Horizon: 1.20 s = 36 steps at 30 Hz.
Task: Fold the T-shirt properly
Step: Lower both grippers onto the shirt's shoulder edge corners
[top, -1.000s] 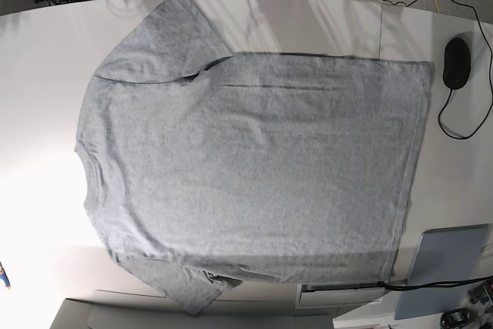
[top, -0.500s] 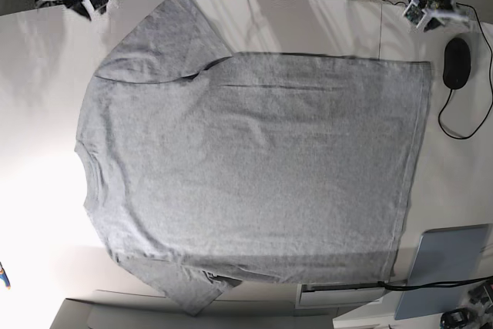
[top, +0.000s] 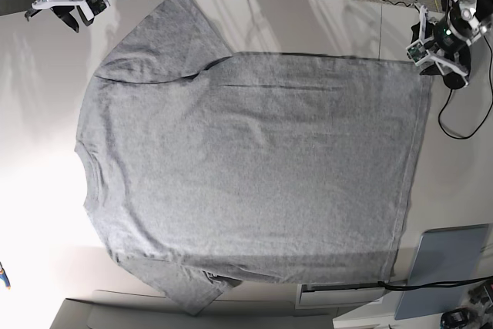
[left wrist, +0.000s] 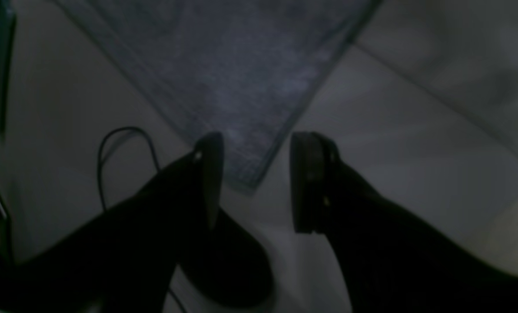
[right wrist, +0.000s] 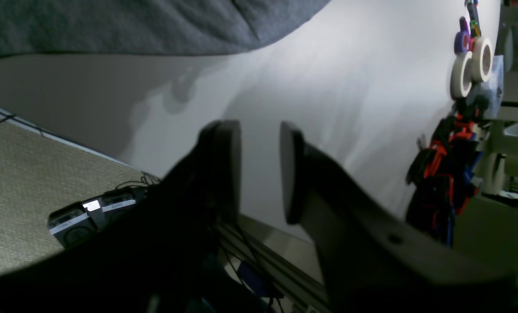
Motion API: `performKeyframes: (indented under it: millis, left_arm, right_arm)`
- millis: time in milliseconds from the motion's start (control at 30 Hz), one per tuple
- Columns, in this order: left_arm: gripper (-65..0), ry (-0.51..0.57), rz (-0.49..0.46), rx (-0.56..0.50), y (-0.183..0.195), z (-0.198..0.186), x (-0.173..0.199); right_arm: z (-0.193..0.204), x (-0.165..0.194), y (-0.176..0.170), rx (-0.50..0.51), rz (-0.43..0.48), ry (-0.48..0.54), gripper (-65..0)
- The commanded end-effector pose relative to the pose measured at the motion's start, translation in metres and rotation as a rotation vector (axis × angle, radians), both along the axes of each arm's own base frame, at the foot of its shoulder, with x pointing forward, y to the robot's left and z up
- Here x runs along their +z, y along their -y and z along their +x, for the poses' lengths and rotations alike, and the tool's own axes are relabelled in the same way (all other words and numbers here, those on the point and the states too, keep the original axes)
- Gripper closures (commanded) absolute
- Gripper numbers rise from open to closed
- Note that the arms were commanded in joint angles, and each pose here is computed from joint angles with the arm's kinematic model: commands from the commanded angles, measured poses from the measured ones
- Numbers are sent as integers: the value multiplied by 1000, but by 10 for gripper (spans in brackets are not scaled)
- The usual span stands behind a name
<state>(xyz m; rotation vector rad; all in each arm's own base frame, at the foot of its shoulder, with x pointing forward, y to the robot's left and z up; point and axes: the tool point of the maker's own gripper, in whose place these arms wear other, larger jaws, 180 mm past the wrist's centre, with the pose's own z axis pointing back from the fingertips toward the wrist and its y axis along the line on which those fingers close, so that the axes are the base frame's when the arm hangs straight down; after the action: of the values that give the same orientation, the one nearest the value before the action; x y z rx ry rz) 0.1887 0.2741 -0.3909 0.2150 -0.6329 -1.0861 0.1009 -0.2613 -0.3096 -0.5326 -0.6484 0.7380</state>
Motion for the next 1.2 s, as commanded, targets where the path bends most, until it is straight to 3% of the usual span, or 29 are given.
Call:
performKeyframes:
  millis: [0,100,200,433,567,667,767,867,1067,1167]
  left_arm:
    - [-267,4,34,-34,-2,5,-1]
    - [-267,-22,157,-91,-10,8,-23]
    - [-267,-14,235,-76,-23,16,-33]
    - [-267,-41,244,-64,-37,29,-44]
    - [-266,-76,192,-116,-25,24,-47]
    - [-187,-115,181,-146,-22,18,-51]
    - [-6,-133,184,-155,-22,14,-52]
    - [0,-130,179,-152,-20,15,-53]
    - [0,-134,158,-148,-13,13,-57]
    - [0,-131,150,-144,-9,13,-58]
  right_arm:
    - [3,7,0,12,-11,22,-207]
    - [3,7,0,11,-13,22,-312]
    - [3,7,4,11,-43,17,-316]
    - [7,13,5,56,-106,38,-316]
    - [15,16,5,55,-105,65,-316]
    - [21,16,3,69,-103,70,-316]
    - [15,2,-8,160,-101,-29,-315]
    - [10,-5,-13,246,-126,-91,-315]
    - [23,0,-18,404,-182,-69,-315]
    - [26,-10,-11,421,-199,-79,-315]
